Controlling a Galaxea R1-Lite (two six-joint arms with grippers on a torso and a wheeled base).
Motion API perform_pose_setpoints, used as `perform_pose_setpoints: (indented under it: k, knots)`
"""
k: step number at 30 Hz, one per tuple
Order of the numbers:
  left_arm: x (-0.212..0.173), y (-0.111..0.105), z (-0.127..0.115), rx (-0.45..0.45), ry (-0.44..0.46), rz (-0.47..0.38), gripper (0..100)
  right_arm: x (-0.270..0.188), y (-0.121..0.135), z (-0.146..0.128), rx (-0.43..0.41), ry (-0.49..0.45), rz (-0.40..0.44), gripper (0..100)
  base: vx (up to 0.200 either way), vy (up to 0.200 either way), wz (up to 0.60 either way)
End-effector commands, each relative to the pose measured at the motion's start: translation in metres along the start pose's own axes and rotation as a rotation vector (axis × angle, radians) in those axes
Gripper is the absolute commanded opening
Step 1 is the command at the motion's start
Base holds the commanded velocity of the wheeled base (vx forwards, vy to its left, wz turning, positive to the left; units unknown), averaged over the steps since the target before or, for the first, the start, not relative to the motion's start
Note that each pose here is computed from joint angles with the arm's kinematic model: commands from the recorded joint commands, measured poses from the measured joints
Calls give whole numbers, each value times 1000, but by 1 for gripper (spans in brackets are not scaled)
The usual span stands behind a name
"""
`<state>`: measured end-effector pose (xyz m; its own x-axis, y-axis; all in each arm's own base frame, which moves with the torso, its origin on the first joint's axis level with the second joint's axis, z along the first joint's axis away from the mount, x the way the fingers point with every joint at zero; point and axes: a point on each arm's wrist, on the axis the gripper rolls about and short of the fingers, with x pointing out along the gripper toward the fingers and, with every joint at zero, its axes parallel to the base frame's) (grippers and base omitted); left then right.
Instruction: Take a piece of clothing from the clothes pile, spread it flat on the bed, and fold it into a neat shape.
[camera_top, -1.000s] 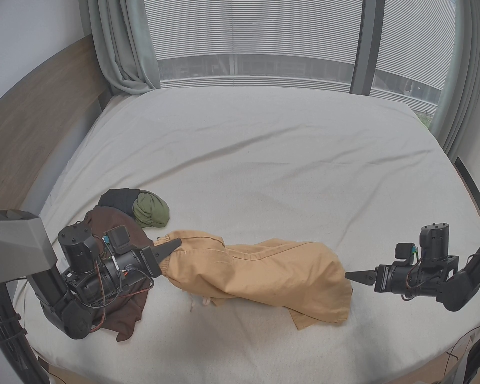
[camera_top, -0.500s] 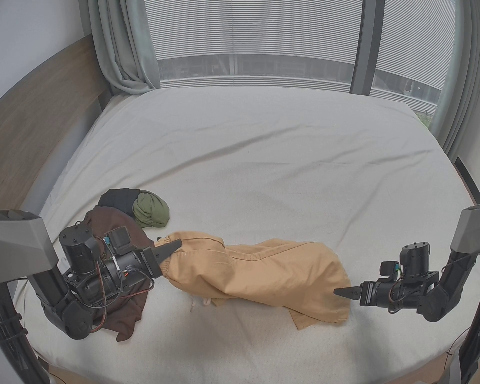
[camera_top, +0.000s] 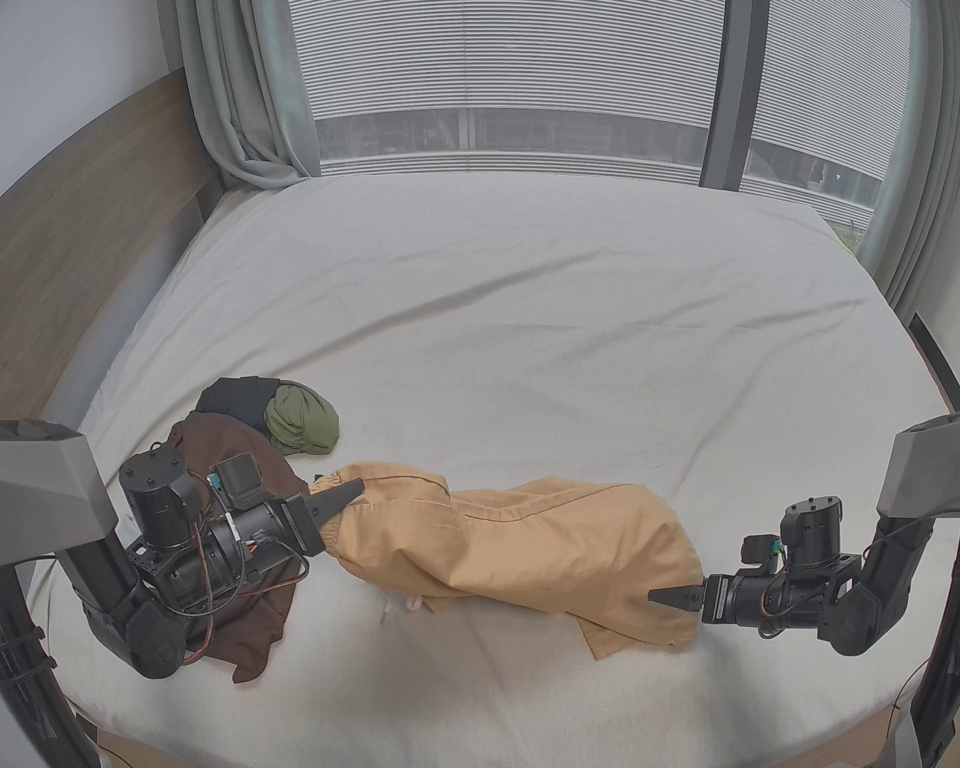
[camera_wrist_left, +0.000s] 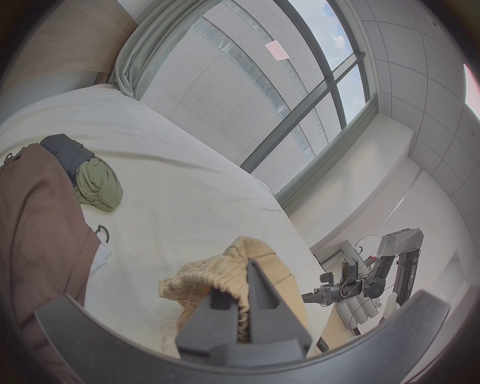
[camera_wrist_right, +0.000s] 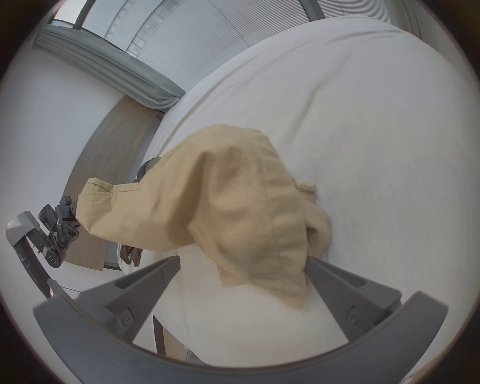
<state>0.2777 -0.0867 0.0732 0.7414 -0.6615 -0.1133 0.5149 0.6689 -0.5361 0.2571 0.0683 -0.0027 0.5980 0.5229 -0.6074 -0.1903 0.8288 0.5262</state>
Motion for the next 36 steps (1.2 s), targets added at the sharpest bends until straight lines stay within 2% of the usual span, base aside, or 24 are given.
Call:
perform_pose_setpoints:
  k: [1,6,17,25,26,33,36]
  knots:
    - [0,0,0,0,1,0,0,-1,4,-2,1,-8,21,100,0,0,0]
    - [0,0,0,0,1,0,0,0,9,1,6,-58,55,100,0,0,0]
    - [1,0,1,2,-3,-2,0,20,-12,-15,19,-50,24,100,0,0,0]
    - [1,0,1,2,-3,-2,0,20,-10,-14,1,-81,43,100,0,0,0]
    - [1,0,1,2,-3,-2,0,21,-10,-14,-2,-84,48,0,0,0,0]
    - [0,5,5,4,-23,11,0,13,-6,-17,-21,-106,65,0,0,0,0]
    - [-1,11,10,4,-41,27,0,3,8,-22,-47,-89,95,0,0,0,0]
